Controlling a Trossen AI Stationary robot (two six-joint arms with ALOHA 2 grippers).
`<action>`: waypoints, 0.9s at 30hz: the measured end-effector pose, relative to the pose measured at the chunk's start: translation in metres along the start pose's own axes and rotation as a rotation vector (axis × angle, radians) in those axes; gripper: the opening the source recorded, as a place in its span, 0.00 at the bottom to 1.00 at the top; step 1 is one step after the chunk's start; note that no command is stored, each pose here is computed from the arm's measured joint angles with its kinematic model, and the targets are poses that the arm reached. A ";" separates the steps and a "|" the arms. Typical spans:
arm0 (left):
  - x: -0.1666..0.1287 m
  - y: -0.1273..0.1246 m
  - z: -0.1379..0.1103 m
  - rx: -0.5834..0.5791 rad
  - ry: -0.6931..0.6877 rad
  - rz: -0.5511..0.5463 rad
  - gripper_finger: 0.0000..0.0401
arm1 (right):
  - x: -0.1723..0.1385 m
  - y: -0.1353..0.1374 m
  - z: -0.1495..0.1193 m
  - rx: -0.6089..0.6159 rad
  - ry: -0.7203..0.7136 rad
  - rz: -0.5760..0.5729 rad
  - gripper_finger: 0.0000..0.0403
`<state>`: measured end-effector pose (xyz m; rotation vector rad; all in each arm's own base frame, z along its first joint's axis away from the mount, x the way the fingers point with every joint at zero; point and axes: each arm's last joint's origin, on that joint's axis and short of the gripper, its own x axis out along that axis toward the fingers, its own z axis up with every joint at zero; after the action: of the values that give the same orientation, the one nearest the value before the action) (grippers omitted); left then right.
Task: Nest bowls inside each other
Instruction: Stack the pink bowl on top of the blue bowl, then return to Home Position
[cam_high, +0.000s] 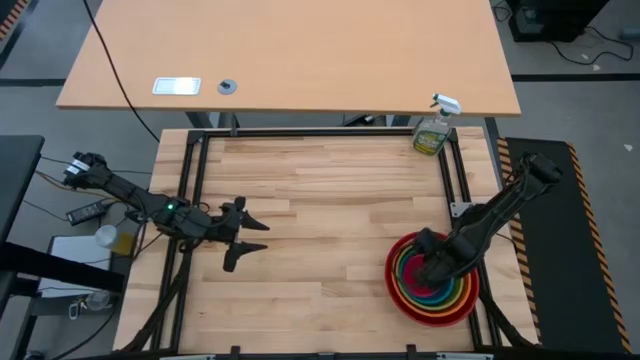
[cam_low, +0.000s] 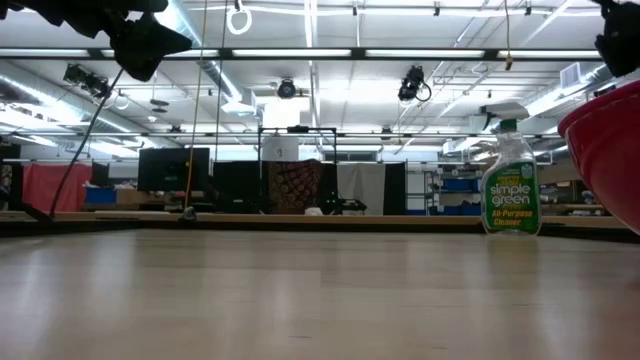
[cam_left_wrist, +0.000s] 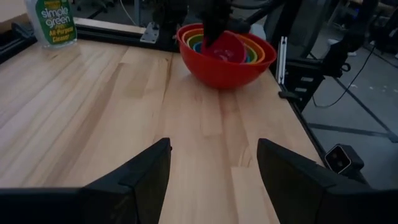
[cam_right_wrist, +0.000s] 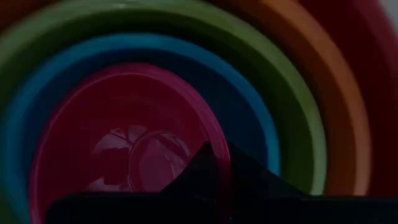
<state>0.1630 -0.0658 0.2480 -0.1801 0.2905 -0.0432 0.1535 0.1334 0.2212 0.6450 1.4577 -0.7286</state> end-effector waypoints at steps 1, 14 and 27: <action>0.000 0.000 0.000 0.001 0.003 0.001 0.60 | 0.004 0.000 0.000 0.001 0.001 0.004 0.07; 0.000 0.000 0.000 -0.016 0.003 -0.001 0.60 | 0.004 -0.003 0.001 0.075 0.149 -0.035 0.30; 0.002 -0.003 -0.008 0.109 -0.095 -0.046 0.60 | -0.075 0.011 0.025 0.086 -0.421 0.138 0.38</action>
<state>0.1623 -0.0704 0.2409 -0.0798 0.1885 -0.0960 0.1791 0.1250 0.2964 0.6075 0.9913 -0.7684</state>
